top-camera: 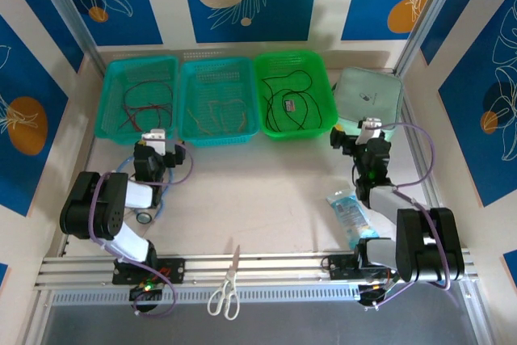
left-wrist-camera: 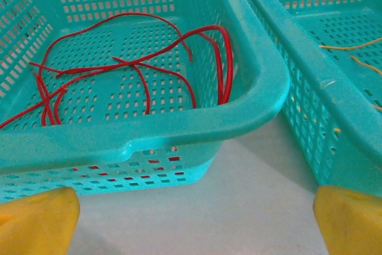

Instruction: Untangle the cables

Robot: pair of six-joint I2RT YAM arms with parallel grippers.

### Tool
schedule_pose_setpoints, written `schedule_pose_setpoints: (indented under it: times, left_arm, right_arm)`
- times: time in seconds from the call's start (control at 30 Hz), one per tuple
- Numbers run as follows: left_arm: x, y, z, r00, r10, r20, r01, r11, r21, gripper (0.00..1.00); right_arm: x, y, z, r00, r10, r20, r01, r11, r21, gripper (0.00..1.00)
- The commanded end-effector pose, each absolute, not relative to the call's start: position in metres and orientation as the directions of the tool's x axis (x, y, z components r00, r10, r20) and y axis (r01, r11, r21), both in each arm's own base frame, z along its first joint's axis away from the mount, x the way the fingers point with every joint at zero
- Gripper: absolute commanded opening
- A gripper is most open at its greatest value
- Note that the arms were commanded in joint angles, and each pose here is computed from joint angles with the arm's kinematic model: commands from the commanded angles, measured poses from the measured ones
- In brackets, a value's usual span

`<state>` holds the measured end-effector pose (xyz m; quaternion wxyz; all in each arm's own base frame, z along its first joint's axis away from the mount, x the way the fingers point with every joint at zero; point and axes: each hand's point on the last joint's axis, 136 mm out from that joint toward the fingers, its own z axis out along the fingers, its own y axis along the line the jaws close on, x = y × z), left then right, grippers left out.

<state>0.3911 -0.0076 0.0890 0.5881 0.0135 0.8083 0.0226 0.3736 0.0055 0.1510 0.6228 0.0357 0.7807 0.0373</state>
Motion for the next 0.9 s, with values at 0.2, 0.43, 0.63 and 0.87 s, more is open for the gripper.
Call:
schedule_pose_setpoints:
  times: [0.2,0.43,0.63,0.87]
  left_arm:
    - [0.392,-0.006,0.094,-0.301,0.042,-0.953,-0.024,0.998,0.051,1.0]
    - [0.393,-0.005,0.094,-0.303,0.043,-0.952,-0.026,0.998,0.054,1.0]
    - [0.393,-0.005,0.094,-0.302,0.043,-0.952,-0.026,0.998,0.054,1.0]
    - [0.394,-0.006,0.094,-0.307,0.052,-0.95,-0.03,0.997,0.065,1.0]
  right_arm:
    - [0.394,0.03,0.097,-0.343,0.03,-0.939,-0.083,0.995,0.062,0.99]
    - [0.397,0.02,0.095,-0.371,0.082,-0.925,-0.064,0.991,0.114,0.99]
    - [0.397,0.021,0.094,-0.372,0.081,-0.925,-0.066,0.991,0.113,0.99]
    - [0.397,0.021,0.095,-0.371,0.082,-0.925,-0.072,0.991,0.116,0.99]
